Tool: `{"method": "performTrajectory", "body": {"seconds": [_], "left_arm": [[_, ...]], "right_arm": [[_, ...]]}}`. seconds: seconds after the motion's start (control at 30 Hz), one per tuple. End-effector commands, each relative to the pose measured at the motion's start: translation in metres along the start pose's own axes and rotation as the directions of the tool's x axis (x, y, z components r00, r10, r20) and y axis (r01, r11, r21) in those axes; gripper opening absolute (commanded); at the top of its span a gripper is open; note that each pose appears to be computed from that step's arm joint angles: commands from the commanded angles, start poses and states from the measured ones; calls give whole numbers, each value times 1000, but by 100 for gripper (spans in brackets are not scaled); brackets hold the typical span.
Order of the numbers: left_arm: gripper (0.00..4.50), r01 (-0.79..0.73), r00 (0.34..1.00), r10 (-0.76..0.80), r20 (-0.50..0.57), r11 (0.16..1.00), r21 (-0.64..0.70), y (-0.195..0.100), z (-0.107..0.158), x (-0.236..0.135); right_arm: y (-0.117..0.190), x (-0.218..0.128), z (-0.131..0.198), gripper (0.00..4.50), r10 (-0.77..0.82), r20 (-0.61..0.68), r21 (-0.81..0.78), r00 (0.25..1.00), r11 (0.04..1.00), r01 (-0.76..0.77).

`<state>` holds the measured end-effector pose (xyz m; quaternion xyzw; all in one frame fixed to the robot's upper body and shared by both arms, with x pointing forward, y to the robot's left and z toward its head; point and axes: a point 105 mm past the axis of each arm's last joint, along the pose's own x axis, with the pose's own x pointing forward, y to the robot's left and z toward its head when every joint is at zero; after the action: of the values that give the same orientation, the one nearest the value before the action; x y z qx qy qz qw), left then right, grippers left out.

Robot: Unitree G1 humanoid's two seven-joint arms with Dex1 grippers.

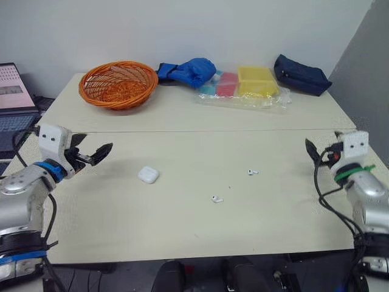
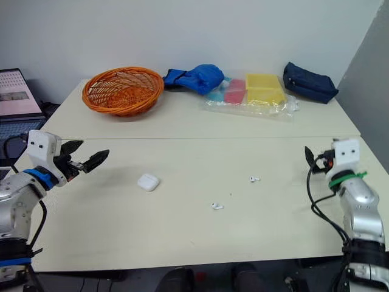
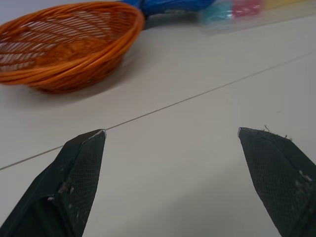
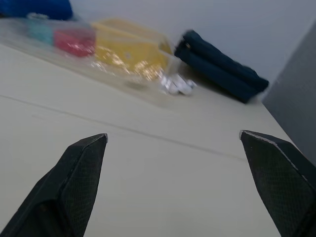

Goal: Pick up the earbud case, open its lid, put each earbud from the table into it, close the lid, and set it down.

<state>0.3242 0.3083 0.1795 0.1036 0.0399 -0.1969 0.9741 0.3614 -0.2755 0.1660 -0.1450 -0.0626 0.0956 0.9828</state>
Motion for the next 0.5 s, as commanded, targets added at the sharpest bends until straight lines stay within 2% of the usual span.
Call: {"method": "performTrajectory", "body": {"seconds": [0.03, 0.13, 0.2, 0.3, 0.4, 0.5], "left_arm": [[448, 184, 982, -184, -34, 983, -1, -39, 13, -11], [448, 206, 973, -211, -92, 977, -53, -60, -8, -20], [448, 209, 971, -215, -105, 976, -69, -70, -18, -21], [448, 233, 964, -241, -112, 969, -78, -82, -27, -20], [448, 200, 972, -208, -110, 977, -80, -85, -35, -11], [448, 188, 972, -200, -127, 977, -96, -88, -49, -4]], "right_arm": [[43, 19, 35, 450, 313, 83, 19, 946, 949, -315], [84, 25, 62, 450, 540, 159, 20, 827, 835, -549], [105, 23, 77, 450, 636, 202, 27, 744, 756, -654], [125, 22, 92, 450, 708, 234, 20, 667, 682, -731], [162, 6, 111, 450, 834, 246, 2, 494, 509, -861], [186, -10, 114, 450, 901, 219, 7, 374, 381, -924]]}}
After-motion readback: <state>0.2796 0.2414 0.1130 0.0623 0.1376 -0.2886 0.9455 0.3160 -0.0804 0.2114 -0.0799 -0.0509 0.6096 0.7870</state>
